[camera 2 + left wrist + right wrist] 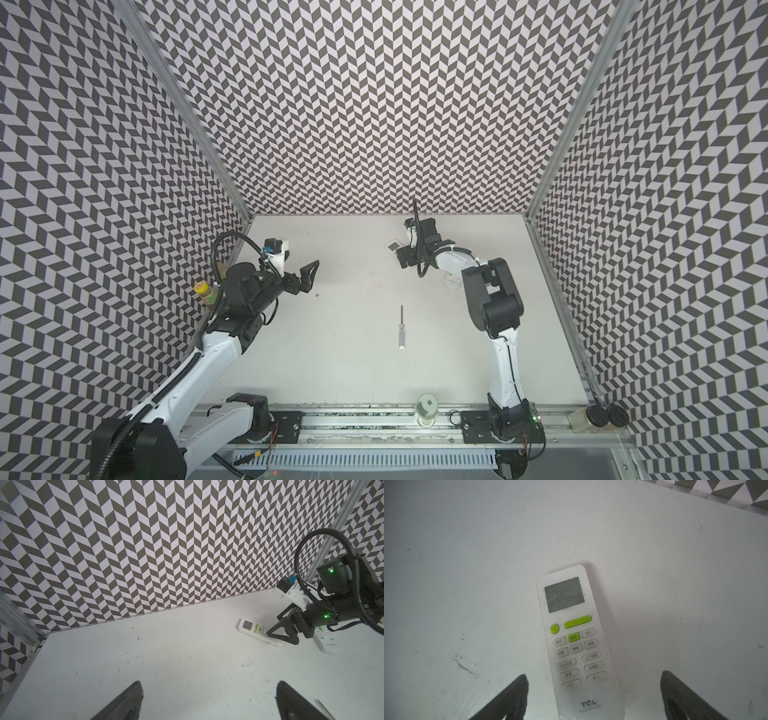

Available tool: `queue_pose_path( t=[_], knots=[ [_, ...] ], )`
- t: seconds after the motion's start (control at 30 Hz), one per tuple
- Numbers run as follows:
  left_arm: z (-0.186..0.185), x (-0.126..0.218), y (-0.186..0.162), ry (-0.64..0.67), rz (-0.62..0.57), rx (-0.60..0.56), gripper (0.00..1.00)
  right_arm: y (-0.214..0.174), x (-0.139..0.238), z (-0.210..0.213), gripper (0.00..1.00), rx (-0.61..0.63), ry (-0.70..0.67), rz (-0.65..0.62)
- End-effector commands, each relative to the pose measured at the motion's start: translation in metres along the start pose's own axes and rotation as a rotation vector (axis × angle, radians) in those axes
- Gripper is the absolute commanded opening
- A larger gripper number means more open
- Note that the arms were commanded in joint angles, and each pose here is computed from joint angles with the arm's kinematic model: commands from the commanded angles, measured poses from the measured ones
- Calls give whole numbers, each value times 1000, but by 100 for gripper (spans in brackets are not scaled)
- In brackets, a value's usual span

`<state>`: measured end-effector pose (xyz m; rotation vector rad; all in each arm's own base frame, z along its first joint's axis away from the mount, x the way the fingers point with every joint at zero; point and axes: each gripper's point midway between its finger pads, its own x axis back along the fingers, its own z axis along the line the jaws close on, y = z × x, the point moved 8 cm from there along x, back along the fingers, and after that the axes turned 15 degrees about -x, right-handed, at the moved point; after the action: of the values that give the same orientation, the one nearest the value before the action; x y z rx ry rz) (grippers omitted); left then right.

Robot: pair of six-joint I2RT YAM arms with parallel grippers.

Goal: Unload the batteries from the remote control
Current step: 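Reach the right gripper toward the white TCL remote while the left arm rises, then lower the right gripper and grasp the TCL remote across its middle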

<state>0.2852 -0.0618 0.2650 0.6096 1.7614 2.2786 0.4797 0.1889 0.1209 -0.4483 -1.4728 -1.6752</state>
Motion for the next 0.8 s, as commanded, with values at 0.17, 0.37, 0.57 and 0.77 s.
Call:
queue_pose_path(
  t=[0.17, 0.37, 0.57, 0.77],
  knots=[
    [2, 1, 4, -8, 0, -11, 100, -4, -16, 4, 94, 43, 29, 15],
    [2, 2, 4, -10, -5, -11, 100, -8, -31, 7, 85, 54, 38, 57],
    [1, 2, 4, -10, -6, -16, 100, -10, -37, 14, 81, 72, 35, 66],
    [1, 3, 4, -10, -10, -25, 100, -14, -45, 15, 69, 70, 44, 106]
  ],
)
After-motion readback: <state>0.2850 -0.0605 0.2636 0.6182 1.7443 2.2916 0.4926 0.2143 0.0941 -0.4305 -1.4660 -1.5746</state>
